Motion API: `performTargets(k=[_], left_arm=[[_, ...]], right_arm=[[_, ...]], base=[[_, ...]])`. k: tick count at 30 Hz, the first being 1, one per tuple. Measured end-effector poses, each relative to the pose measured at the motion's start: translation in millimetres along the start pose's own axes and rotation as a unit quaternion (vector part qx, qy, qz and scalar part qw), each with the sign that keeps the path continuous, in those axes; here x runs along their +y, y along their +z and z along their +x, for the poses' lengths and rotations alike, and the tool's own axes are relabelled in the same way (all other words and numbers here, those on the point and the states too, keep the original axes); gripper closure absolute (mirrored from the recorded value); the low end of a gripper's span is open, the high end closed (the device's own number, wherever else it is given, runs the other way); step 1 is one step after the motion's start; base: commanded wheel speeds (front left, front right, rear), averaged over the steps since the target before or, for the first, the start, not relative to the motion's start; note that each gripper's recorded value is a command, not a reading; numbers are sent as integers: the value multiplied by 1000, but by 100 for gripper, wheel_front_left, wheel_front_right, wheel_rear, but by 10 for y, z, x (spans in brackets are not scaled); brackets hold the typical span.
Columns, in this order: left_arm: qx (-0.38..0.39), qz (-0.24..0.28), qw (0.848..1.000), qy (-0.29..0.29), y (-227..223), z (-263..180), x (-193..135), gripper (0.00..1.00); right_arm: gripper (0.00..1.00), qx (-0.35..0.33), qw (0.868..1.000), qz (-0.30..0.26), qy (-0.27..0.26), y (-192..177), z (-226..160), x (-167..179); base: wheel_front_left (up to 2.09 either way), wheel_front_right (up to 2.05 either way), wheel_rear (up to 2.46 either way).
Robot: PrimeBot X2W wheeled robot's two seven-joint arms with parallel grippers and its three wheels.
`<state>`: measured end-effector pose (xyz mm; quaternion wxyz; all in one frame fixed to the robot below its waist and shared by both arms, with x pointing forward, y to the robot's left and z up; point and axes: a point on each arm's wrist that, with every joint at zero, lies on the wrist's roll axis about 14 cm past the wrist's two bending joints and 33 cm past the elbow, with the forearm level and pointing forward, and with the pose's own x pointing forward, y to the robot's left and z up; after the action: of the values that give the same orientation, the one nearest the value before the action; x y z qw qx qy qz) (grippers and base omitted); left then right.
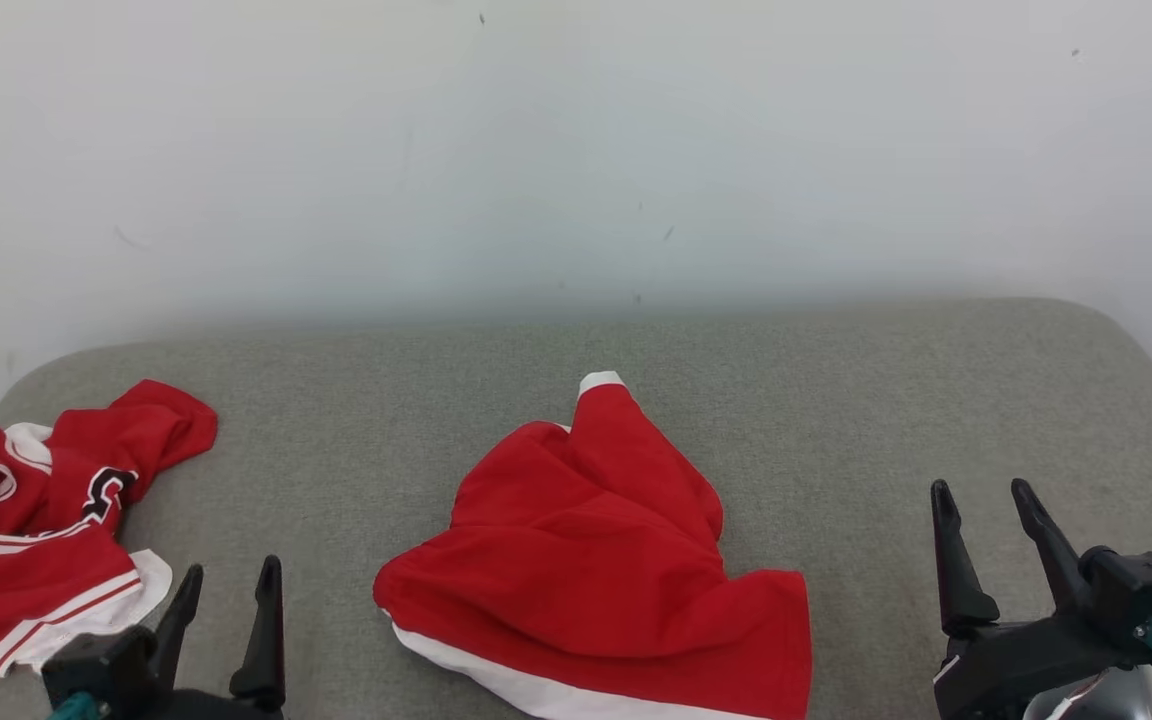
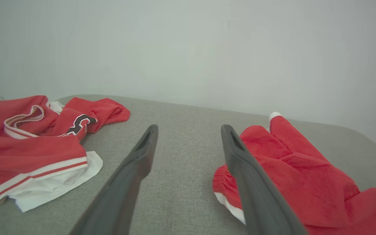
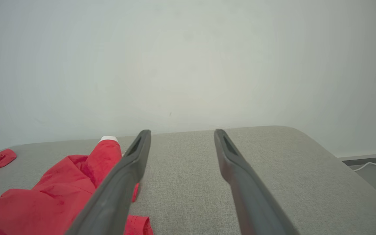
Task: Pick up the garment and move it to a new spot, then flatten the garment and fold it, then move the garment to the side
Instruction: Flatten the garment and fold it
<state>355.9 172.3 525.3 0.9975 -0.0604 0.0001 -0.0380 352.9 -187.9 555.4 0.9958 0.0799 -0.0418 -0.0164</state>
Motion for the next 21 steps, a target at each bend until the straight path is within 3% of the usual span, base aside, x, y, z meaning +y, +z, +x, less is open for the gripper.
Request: performTargets(k=[7,21], left_arm=[[13,2,1000,24,-174,-372,74,0],[0,18,1000,-4,-23,-376,-104,0]], right_arm=[[0,-12,1000,-2,18,40,20,109],[0,25,999,-1,-22,-196,-73,-121]], base=[[0,0,0],[0,0,0]])
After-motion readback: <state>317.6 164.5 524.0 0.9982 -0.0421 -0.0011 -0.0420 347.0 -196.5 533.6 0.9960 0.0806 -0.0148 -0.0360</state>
